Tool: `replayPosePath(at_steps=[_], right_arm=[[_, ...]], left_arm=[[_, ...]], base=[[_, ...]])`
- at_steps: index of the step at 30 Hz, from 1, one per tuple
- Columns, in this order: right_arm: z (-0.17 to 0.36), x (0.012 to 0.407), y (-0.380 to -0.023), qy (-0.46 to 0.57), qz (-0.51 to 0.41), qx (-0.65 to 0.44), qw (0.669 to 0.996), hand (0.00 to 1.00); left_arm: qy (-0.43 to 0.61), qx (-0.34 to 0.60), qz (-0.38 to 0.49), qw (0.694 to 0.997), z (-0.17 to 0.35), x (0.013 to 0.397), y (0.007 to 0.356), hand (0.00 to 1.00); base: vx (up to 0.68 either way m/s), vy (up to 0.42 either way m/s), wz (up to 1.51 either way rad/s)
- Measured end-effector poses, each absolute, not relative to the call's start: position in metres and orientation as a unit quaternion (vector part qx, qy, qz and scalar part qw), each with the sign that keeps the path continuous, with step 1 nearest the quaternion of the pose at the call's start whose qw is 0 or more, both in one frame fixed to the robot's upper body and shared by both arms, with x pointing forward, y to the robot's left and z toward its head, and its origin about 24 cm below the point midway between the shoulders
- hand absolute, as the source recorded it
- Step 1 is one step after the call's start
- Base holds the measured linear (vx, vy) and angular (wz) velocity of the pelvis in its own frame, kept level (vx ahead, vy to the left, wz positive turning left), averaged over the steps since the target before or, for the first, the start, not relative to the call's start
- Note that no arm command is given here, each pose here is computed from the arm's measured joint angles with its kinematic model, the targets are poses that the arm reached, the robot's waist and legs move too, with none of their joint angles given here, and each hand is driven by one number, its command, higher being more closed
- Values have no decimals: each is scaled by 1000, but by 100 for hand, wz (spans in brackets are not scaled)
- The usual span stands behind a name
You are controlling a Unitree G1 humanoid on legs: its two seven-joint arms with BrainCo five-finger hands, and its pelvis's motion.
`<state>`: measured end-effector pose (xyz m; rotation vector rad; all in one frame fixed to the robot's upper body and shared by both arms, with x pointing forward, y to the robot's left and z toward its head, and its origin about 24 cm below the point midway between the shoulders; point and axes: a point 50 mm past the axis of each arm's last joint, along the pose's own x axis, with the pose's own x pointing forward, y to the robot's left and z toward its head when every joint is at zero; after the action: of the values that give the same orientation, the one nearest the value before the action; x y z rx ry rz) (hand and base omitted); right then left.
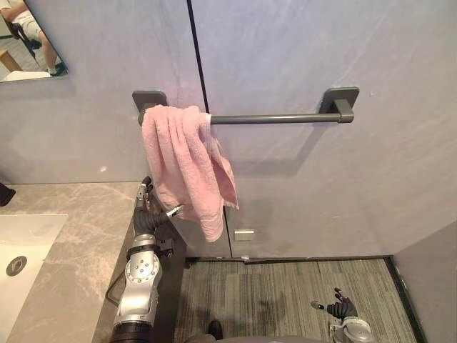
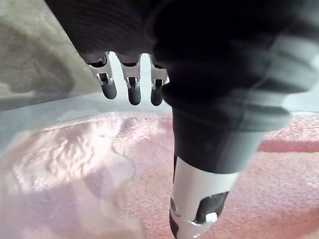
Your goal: Organize washtable
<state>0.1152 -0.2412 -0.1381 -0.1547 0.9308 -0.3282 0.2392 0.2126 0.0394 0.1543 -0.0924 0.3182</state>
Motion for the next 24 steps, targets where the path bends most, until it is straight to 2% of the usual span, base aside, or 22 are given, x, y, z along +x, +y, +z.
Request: replayPosePath(at_steps=[9, 24], right_arm=[[-141, 106, -240, 457, -154, -76, 873, 0], [-137, 123, -236, 442, -134, -83, 883, 0]], left_arm=[[-79, 89, 200, 973, 56, 243, 228, 0], [-80, 116, 169, 975, 62, 261, 232, 0]], base=[[-62, -12, -1], [0, -10, 0]])
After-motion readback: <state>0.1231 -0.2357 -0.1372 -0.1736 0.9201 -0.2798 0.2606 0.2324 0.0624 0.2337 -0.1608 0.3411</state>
